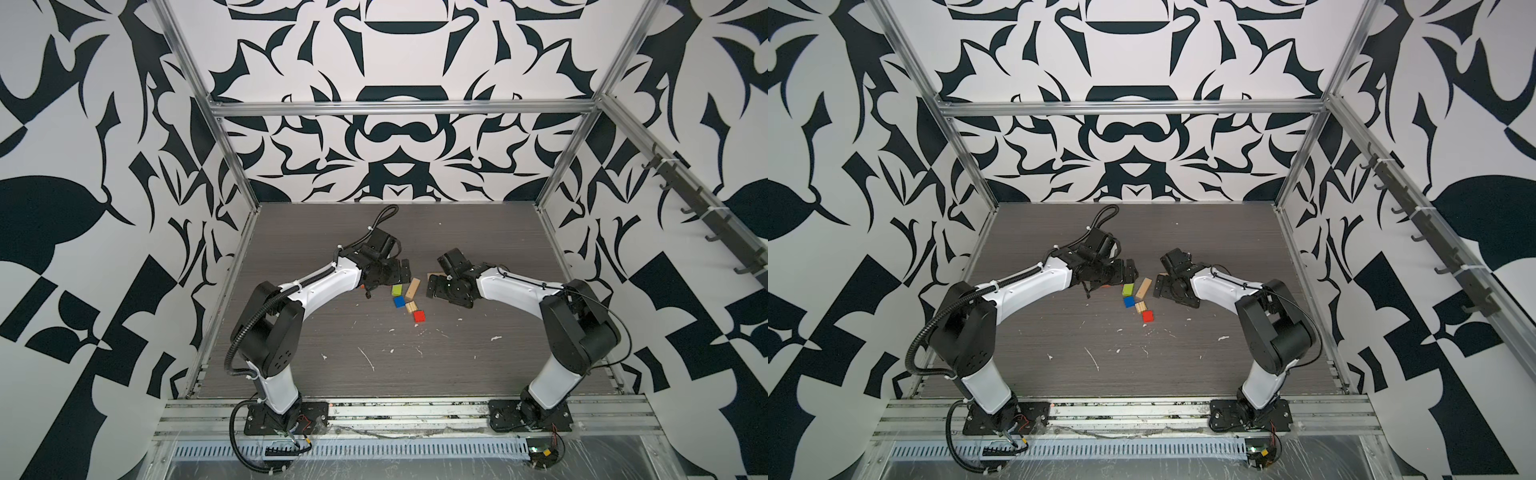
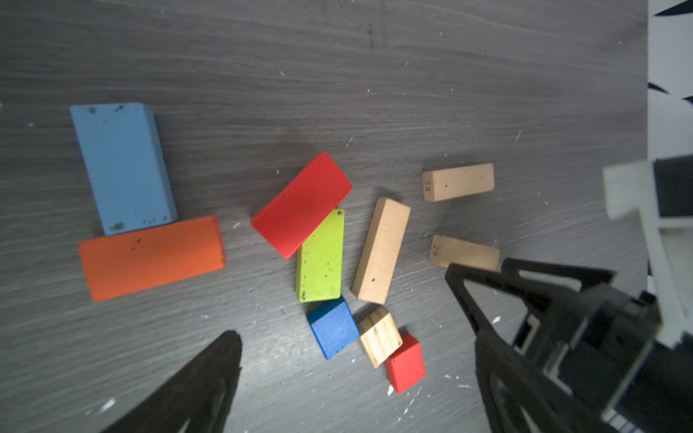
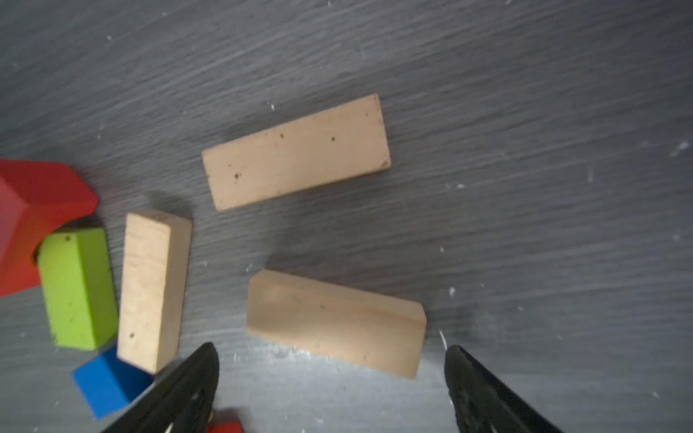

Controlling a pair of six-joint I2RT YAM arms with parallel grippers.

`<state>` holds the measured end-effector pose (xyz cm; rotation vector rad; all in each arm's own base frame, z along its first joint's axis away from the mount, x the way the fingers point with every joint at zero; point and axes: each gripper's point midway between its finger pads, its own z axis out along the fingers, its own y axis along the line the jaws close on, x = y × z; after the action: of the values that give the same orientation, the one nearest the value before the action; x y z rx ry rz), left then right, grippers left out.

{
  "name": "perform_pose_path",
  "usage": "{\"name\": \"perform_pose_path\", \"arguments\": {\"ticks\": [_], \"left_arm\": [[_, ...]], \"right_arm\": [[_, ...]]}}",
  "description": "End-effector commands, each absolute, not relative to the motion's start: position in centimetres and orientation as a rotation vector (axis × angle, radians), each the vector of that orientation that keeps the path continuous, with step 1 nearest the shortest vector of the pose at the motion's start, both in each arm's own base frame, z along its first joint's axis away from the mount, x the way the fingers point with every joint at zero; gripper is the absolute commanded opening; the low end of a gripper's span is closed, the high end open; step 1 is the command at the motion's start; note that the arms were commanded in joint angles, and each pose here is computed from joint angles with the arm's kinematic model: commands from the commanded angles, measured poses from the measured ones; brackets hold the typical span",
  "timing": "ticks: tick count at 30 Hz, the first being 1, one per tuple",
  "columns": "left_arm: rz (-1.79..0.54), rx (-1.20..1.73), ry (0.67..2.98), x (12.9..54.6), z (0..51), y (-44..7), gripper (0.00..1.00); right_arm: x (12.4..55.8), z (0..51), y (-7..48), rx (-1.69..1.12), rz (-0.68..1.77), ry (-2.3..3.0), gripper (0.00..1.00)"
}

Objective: Build the wood block tower

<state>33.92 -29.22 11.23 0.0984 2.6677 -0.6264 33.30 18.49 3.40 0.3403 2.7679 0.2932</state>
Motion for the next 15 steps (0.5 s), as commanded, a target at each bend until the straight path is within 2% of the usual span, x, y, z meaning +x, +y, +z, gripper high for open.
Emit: {"name": "perform_pose_path", "arguments": {"ticks": [1,15], "left_arm": [[-0.580,0.106,2.690,33.2,11.1,-28.0,0.99],[-0.568,0.086,2.684,33.9,11.3,-27.3,0.99]], "right_arm": [[34.9,4.5,19.1,0.343,0.298,2.718,0.96],[35.4,2.9,18.9,0.271,0.175,2.761,0.90]]}}
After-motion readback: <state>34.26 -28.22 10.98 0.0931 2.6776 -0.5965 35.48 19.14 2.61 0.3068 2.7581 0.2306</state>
